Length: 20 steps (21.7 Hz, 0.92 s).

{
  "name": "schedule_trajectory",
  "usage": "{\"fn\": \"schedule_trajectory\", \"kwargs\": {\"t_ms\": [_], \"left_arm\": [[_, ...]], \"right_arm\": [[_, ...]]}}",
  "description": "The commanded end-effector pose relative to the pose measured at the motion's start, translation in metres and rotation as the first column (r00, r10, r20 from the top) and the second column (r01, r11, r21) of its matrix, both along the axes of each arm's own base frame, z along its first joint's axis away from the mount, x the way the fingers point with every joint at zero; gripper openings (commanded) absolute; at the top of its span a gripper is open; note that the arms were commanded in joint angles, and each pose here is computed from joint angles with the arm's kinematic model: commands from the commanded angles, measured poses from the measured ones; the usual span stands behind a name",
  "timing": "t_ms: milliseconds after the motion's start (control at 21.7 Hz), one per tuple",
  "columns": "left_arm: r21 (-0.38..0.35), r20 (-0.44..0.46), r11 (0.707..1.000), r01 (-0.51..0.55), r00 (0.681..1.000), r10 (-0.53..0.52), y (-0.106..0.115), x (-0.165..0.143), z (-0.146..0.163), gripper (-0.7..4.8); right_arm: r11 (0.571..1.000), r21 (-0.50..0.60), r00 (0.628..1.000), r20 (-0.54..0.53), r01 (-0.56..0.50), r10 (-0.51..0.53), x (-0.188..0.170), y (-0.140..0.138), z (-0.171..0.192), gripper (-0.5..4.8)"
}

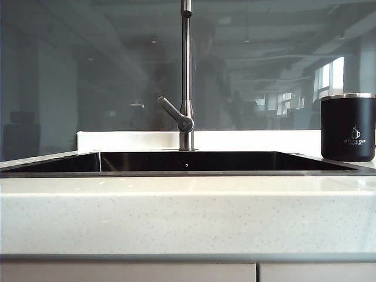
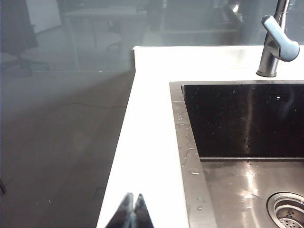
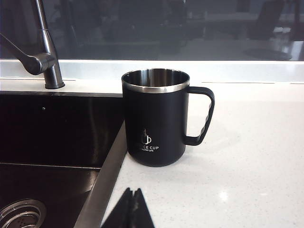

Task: Pick up the mug next to the sink, go to the faucet to get some water, pour the water into the sink, and finally put the mug back to its place.

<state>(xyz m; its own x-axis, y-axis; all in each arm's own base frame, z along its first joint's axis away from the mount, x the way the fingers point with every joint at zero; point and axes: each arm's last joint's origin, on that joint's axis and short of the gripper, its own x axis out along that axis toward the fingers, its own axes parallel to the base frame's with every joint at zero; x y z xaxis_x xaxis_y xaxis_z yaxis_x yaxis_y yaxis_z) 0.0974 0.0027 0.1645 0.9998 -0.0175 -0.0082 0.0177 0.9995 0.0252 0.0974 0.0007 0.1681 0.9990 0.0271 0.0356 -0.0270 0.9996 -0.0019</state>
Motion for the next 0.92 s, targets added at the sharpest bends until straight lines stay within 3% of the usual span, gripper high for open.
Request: {"fn": "schedule_trajectory", "kwargs": {"t_ms": [46, 460, 598, 690, 828, 921], "left_arm": [[0.001, 0.015, 1.0, 0.002, 1.0, -0.002, 0.0, 0.0, 0.002, -0.06], [0.001, 0.015, 1.0, 0.002, 1.0, -0.002, 0.0, 0.0, 0.002, -0.06], [0.001, 0.015, 1.0, 0.002, 1.0, -0.002, 0.0, 0.0, 0.002, -0.06], [0.001, 0.015, 1.0, 0.002, 1.0, -0.002, 0.0, 0.0, 0.002, -0.06], [0.001, 0.015, 1.0, 0.002, 1.0, -0.002, 0.0, 0.0, 0.002, -0.06], [0.001, 0.015, 1.0, 0.002, 1.0, -0.002, 0.0, 0.0, 0.002, -0.06]], "right_arm": [[1.0, 0.001, 1.0, 0.017, -0.001, 0.001, 0.0, 0.0, 0.001, -0.08], [1.0, 0.023, 1.0, 0.016, -0.003, 0.003, 0.0, 0.0, 0.001, -0.08], [0.957, 0.29, 1.0, 0.026, -0.019, 0.012, 0.0, 0.0, 0.002, -0.08], [0.95, 0.312, 0.998, 0.065, -0.025, 0.005, 0.0, 0.0, 0.006, -0.08], [0.942, 0.329, 0.973, 0.185, 0.07, -0.137, -0.002, -0.004, 0.018, -0.08], [0.923, 0.335, 0.947, 0.19, 0.187, -0.261, -0.002, -0.008, 0.02, -0.08]]}}
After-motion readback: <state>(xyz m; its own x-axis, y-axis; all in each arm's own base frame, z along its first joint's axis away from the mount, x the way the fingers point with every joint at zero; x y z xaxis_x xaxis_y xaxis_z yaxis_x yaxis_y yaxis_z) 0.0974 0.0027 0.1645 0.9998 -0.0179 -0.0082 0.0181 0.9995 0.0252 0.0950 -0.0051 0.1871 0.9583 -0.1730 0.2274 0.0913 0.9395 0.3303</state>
